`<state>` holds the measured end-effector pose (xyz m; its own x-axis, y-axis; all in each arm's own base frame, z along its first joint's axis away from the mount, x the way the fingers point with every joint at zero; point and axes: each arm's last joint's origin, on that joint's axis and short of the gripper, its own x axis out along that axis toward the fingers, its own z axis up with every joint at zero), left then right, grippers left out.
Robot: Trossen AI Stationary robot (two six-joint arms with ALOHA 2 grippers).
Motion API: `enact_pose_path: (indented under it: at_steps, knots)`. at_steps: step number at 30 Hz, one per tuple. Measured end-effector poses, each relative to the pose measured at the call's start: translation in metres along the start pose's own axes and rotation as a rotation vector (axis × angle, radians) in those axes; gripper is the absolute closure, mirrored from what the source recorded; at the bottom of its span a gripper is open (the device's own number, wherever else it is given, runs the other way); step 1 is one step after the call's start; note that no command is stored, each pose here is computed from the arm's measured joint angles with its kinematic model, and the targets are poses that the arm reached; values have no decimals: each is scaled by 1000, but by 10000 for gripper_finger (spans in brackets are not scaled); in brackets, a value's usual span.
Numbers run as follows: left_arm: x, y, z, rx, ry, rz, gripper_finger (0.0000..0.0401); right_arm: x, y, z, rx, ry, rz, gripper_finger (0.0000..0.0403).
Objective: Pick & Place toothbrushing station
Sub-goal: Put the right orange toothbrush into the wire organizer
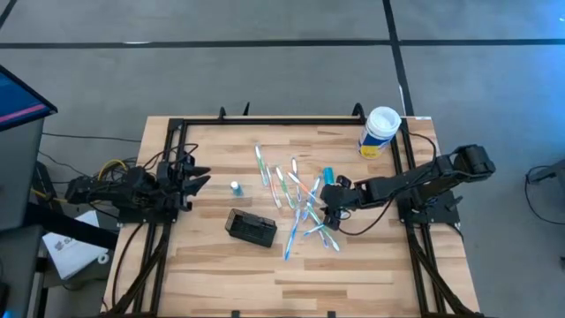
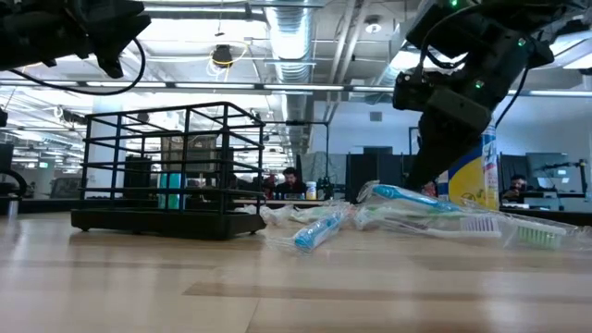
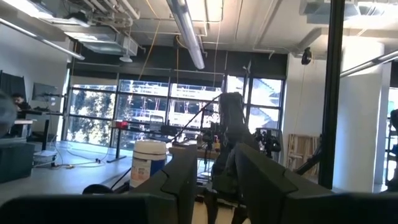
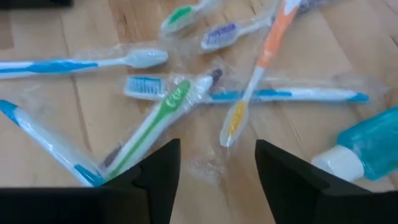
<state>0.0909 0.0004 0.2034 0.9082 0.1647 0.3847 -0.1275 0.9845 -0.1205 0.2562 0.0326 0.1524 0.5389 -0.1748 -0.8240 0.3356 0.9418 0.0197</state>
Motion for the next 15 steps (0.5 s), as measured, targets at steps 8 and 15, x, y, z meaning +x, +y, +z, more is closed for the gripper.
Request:
enact_pose_path:
  at_steps: [8, 15]
  knots:
    - [1, 0, -1, 2, 9, 0, 295, 22, 2, -8, -1, 69, -35, 208]
    - [2, 0, -3, 5, 22, 2, 295, 31, 6, -4, -19, 98, -49, 249]
